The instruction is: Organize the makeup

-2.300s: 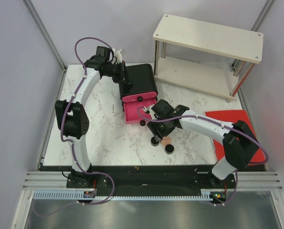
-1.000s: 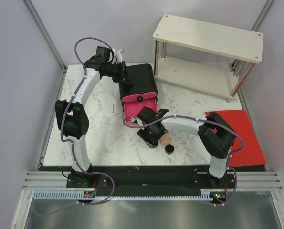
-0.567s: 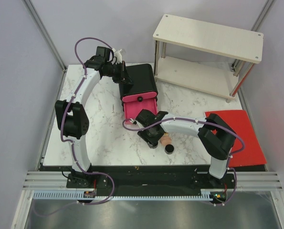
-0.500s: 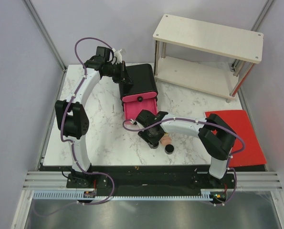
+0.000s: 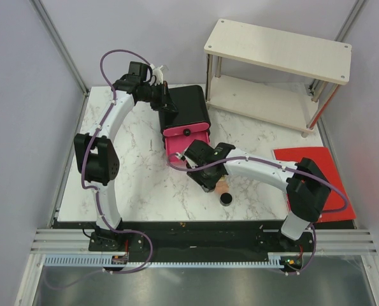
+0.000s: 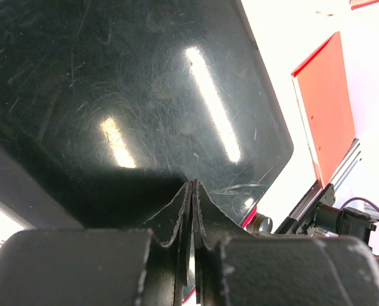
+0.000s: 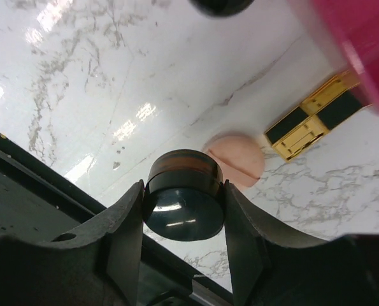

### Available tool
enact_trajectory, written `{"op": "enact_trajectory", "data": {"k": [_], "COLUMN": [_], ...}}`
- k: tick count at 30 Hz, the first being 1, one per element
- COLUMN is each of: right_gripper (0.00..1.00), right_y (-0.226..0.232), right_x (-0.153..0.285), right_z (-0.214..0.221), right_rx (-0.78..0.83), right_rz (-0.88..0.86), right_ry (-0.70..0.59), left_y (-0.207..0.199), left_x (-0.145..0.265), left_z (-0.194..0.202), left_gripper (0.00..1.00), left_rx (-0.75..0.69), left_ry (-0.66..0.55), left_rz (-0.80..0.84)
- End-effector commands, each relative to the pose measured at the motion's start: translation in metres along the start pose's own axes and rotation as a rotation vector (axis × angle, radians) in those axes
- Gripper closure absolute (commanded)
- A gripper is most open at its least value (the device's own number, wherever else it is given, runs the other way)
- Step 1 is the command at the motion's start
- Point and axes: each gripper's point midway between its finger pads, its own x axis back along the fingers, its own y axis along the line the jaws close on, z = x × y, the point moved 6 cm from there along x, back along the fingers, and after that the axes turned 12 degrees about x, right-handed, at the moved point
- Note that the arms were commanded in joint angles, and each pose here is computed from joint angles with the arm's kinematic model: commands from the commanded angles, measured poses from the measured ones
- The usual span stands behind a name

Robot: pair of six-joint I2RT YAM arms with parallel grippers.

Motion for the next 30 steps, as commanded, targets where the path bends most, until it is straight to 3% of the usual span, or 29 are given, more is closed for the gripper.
{"op": "enact_trajectory", "data": {"k": [1,8,15,25,30], "right_gripper": [0.95,0.95,0.94,0.93,0.89], "right_y": [-0.017,-0.034,-0.044,-0.071,-0.068], "right_x": [0.049,0.065,0.034,0.006,-0.013], "right_z": [-0.044,-0.105,-0.153,-0.19,-0.185], "right_rx": [0.022,0.036,0.02,-0.052,-0.048], "right_rz": [0.105,0.165,0.15,0.181,0.144], "right_ry": [-0.19,-0.305,-0.34,-0.385,-0.347], "left_y": [0.088,0.088,0.086,0.084,0.086], "left_x": [-0.034,-0.034,-0.035,-0.034,-0.034], "left_z": [0.064,0.063,0.063,0.06,0.061], "left_gripper": [0.91,0.91,0.91,0.91,0.91], "left_rx": [0.135,0.143,0.145,0.134,0.134], "left_ry": [0.274,0.273,0.274,0.27,0.278], "left_rz": [-0.339,-0.333,-0.327,-0.316,-0.32]}}
